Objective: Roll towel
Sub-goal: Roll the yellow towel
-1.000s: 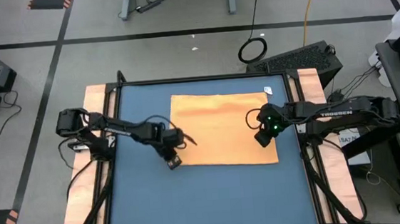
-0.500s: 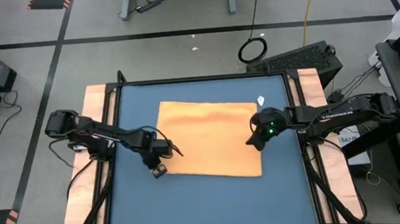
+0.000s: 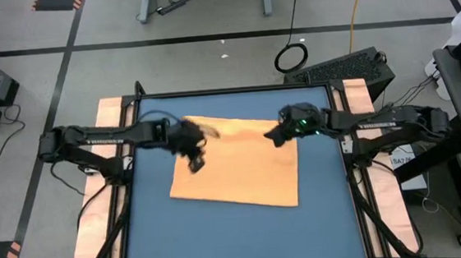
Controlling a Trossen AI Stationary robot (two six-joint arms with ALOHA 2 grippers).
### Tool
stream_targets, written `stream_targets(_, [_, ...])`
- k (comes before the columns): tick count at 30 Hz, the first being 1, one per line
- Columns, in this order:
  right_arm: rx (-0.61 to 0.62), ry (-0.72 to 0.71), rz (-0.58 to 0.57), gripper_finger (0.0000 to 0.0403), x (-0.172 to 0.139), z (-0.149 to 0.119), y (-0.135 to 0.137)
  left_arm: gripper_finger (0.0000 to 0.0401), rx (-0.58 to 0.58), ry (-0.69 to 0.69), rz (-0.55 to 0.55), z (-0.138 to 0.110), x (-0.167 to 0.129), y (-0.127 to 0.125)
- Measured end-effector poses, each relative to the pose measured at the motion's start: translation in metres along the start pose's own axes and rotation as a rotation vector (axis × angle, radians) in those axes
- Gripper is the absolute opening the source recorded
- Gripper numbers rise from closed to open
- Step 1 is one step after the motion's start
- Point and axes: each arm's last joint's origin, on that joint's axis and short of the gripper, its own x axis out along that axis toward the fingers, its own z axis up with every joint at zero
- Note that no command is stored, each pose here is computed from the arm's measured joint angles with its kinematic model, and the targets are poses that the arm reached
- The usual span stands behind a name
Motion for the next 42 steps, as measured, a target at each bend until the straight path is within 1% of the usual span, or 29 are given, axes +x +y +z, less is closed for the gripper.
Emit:
stream_targets(1, [-0.016,0.001,-0.004,0.0008,0.005,0.007,0.001,0.0004,0.012,-0.040,-0.009,0.008,0.003,0.008])
stream_targets(3, [-0.039,0.000,-0.021,0.0008,0.019,0.021,0.002,0.0004,0.011,-0.077,-0.035,0.018,0.013,0.029])
stream_targets(4, [-0.046,0.011,-0.028,0.0008,0.027,0.026,0.000,0.0004,0.005,-0.086,-0.047,0.022,0.018,0.039])
stream_targets(6, [-0.050,0.049,-0.067,0.0008,0.044,0.034,-0.009,0.0004,-0.010,-0.063,-0.049,0.025,0.033,0.060])
stream_targets(9, [-0.002,0.103,-0.125,0.0008,0.067,0.040,-0.027,0.0004,-0.042,0.022,-0.011,0.019,0.058,0.090])
stream_targets(11, [0.043,0.144,-0.153,0.0008,0.082,0.040,-0.040,0.0004,-0.086,0.069,0.012,0.013,0.070,0.107])
stream_targets(14, [0.122,0.200,-0.210,0.0008,0.097,0.034,-0.061,0.0004,-0.136,0.140,0.034,0.004,0.086,0.123])
stream_targets(17, [0.190,0.236,-0.265,0.0008,0.107,0.027,-0.078,0.0004,-0.169,0.203,0.059,-0.004,0.096,0.133])
stream_targets(20, [0.242,0.238,-0.278,0.0008,0.111,0.027,-0.085,0.0004,-0.185,0.221,0.068,-0.007,0.097,0.137])
stream_targets(22, [0.257,0.226,-0.233,0.0008,0.110,0.032,-0.084,0.0004,-0.191,0.229,0.072,-0.005,0.091,0.137])
stream_targets(24, [0.247,0.189,-0.179,0.0008,0.104,0.040,-0.077,0.0004,-0.191,0.219,0.075,-0.001,0.077,0.134])
stream_targets(26, [0.224,0.126,-0.143,0.0008,0.096,0.050,-0.066,0.0004,-0.168,0.128,0.070,0.011,0.062,0.129])
stream_targets(28, [0.205,0.058,-0.153,0.0008,0.091,0.055,-0.061,0.0004,-0.145,0.064,0.042,0.017,0.050,0.123])
stream_targets(30, [0.177,0.030,-0.181,0.0008,0.089,0.056,-0.061,0.0004,-0.099,-0.030,-0.022,0.027,0.045,0.117])
stream_targets(32, [0.128,0.026,-0.196,0.0008,0.092,0.055,-0.063,0.0004,-0.041,-0.073,-0.107,0.031,0.045,0.112])
stream_targets(34, [0.083,0.046,-0.205,0.0008,0.096,0.053,-0.067,0.0004,0.028,-0.086,-0.189,0.033,0.052,0.107])
stream_targets(37, [0.064,0.127,-0.210,0.0008,0.106,0.042,-0.076,0.0004,0.085,-0.028,-0.258,0.026,0.070,0.103])
stream_targets(39, [0.075,0.171,-0.241,0.0008,0.111,0.035,-0.082,0.0004,0.080,0.016,-0.261,0.021,0.083,0.103])
stream_targets(42, [0.107,0.204,-0.306,0.0008,0.115,0.028,-0.092,0.0004,0.039,0.121,-0.169,0.008,0.101,0.111])
